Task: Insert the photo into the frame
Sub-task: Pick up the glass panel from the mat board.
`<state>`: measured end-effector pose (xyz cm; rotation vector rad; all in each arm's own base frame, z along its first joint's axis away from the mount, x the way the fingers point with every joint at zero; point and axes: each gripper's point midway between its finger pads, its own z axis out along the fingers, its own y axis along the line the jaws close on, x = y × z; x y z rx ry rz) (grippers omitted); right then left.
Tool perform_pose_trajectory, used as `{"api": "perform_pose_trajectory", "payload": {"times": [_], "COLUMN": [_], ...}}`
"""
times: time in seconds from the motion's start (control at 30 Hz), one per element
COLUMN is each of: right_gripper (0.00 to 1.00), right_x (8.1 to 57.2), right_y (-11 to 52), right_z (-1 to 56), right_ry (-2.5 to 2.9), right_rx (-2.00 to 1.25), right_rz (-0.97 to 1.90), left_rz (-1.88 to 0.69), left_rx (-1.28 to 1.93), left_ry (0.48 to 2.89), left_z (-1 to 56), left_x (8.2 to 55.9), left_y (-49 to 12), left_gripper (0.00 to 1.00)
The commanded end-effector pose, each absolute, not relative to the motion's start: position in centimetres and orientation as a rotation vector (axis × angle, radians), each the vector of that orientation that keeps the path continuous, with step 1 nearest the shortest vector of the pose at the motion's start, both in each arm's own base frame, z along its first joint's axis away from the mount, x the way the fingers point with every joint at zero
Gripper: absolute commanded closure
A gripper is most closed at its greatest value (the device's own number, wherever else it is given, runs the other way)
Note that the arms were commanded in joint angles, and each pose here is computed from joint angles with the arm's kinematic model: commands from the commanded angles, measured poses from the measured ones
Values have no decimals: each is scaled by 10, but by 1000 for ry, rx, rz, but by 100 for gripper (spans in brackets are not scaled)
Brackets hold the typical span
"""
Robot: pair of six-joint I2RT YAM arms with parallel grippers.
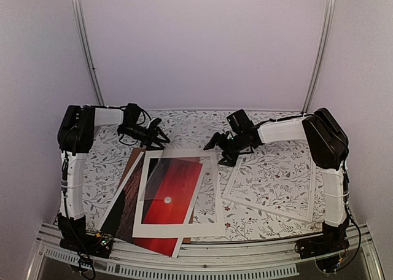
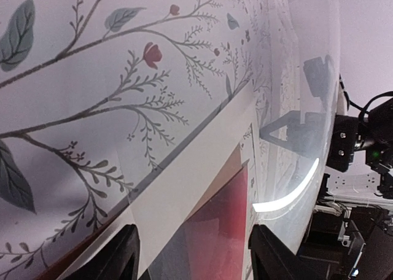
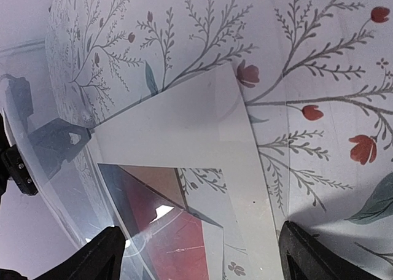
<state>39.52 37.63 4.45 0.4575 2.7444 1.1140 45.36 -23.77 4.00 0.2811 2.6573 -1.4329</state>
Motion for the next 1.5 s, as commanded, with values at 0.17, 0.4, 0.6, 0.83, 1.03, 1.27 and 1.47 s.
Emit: {"api": "perform_pose_trajectory", "payload": {"times": [0.17, 0.4, 0.6, 0.83, 1.03, 1.27, 1.47], "right_gripper": [10, 10, 10, 10, 10, 10, 10], "right_x": [389, 390, 391, 392, 393, 394, 394], "right_y": [380, 380, 380, 380, 380, 380, 382], "right_z": [27, 24, 23, 22, 20, 18, 16], "right_ry": [2778, 2781, 2781, 2781, 2780, 2783, 2784], "right_rx": [421, 421, 423, 418, 414, 410, 405], "right_rz": [1089, 1084, 1080, 1074, 1073, 1059, 1063], "left_rz": [-1562, -1584, -1604, -1613, -1616, -1643, -1655], "left_rx": [367, 370, 388, 413, 421, 418, 415], "left_ry": [2476, 2436, 2398, 2354, 2333, 2306, 2278], "left_z": [93, 103, 116, 133, 141, 147, 159], "left_x": [452, 451, 450, 447, 444, 438, 434], "left_y": [-251, -248, -248, -249, -249, -249, -249], "left_gripper": [35, 35, 35, 34, 34, 33, 33]}}
